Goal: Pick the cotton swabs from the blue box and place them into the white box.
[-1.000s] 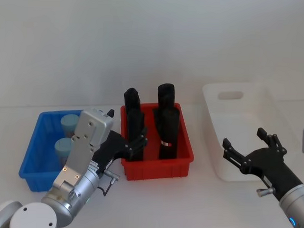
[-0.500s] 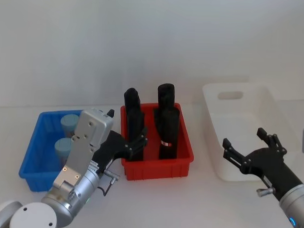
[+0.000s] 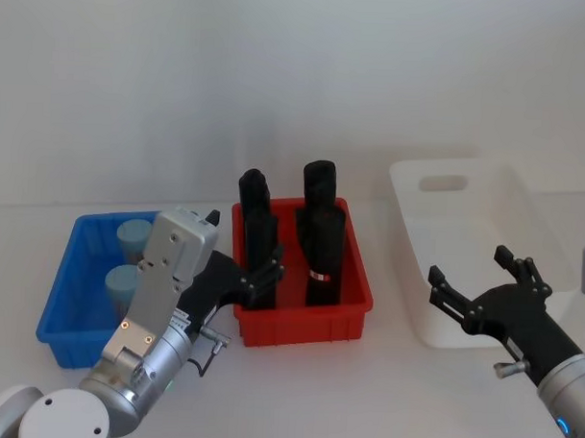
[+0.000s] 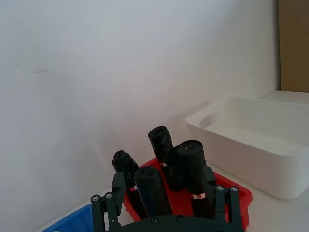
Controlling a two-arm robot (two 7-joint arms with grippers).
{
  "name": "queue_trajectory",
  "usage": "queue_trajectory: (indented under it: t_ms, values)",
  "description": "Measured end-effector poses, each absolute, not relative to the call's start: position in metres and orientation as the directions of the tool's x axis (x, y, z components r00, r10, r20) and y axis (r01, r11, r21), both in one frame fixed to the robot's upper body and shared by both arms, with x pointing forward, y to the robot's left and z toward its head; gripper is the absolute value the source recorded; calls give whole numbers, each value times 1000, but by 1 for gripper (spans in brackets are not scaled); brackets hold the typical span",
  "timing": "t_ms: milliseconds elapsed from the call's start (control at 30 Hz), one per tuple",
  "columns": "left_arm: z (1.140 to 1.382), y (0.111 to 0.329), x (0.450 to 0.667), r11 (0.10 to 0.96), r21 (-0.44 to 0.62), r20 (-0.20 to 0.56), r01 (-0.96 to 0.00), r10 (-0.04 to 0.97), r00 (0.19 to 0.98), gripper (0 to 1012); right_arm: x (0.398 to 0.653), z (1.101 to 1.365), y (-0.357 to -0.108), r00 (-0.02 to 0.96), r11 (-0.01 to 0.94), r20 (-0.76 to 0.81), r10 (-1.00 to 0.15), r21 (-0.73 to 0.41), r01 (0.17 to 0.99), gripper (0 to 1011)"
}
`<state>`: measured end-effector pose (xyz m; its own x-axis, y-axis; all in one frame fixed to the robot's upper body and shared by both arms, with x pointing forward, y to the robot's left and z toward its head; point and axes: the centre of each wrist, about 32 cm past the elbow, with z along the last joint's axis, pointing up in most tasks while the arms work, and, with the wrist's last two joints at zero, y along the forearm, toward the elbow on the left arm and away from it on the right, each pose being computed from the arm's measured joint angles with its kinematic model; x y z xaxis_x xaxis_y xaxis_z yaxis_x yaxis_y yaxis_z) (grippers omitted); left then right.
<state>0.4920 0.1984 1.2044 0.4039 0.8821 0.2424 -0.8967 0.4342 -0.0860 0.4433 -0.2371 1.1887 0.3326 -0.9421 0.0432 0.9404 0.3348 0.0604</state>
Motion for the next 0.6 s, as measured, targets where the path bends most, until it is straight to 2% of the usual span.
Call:
queue_trajectory:
  t_ms: [600]
  values:
    - [1205,200,497,437,-84,237,-895,882,408,1004,443,1189,-237,333,335,43,-942,60,940,1002]
